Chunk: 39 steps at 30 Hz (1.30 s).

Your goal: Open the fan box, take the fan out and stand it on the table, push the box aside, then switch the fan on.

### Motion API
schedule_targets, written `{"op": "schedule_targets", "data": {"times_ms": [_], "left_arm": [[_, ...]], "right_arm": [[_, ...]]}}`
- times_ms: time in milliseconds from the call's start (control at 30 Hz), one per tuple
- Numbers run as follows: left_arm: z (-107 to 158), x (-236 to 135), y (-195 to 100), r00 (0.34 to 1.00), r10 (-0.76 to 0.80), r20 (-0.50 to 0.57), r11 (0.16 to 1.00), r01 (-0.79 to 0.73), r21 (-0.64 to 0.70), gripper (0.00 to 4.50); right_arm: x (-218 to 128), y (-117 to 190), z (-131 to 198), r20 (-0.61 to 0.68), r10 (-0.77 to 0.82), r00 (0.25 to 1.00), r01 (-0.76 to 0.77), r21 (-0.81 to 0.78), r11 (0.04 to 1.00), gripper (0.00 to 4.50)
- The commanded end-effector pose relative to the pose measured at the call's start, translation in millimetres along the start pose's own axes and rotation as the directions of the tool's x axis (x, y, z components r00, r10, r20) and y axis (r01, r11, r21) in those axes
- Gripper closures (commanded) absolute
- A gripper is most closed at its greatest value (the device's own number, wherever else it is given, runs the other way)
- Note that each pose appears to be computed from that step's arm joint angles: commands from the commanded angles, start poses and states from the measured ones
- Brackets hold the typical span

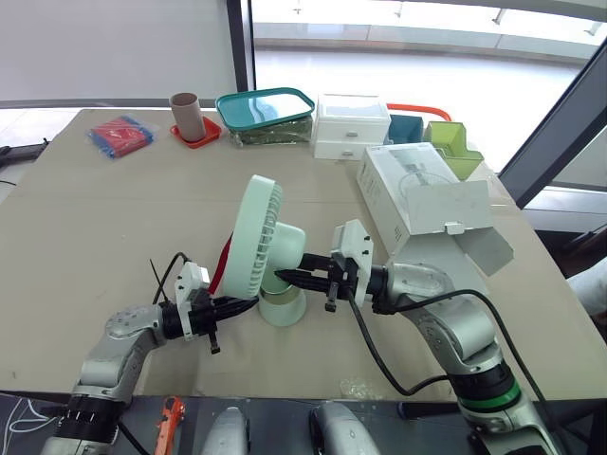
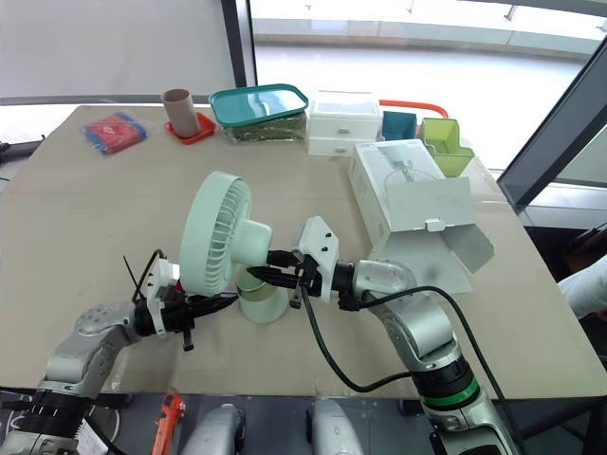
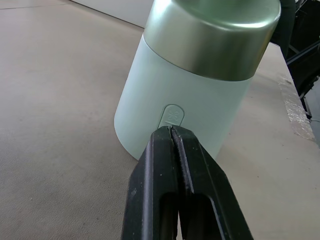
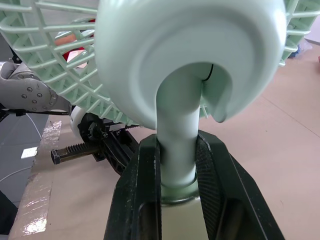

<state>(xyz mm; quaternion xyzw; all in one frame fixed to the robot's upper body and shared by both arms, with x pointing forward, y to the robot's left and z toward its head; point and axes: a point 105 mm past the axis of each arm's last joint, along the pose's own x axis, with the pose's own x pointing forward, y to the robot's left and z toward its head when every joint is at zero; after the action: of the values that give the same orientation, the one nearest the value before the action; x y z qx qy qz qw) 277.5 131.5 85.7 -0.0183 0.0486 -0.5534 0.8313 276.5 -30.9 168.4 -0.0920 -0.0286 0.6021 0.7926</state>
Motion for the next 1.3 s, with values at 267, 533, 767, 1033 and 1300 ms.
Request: {"op": "schedule_targets", "data": {"times_ms": [267,533,767,1033,1300], "left_arm": [[20,15,-7,0.996,-0.064,0.056,0.996,0.06,0.069,4.37],[21,15,-6,0.996,-0.065,0.056,0.995,0.061,0.075,4.37],[32,-5,3,0.997,0.011,0.077,0.995,-0.019,0.097,4.37],[36,-32,15,0.991,0.114,0.075,0.987,-0.122,0.107,2.76],[37,-44,22,0.979,0.181,0.091,0.975,-0.191,0.117,0.3]], "right_arm": [[5,13,-9,-0.041,0.055,0.998,-0.054,0.011,0.998,4.1],[5,15,-10,-0.044,0.062,0.997,-0.061,0.013,0.998,4.1],[-2,-3,-4,-0.021,0.003,1.0,-0.003,0.016,1.0,4.1],[-2,-10,-3,-0.02,0.001,1.0,-0.001,0.006,1.0,1.9],[-5,-12,0,-0.026,0.013,1.0,-0.013,-0.005,1.0,0.0]]}}
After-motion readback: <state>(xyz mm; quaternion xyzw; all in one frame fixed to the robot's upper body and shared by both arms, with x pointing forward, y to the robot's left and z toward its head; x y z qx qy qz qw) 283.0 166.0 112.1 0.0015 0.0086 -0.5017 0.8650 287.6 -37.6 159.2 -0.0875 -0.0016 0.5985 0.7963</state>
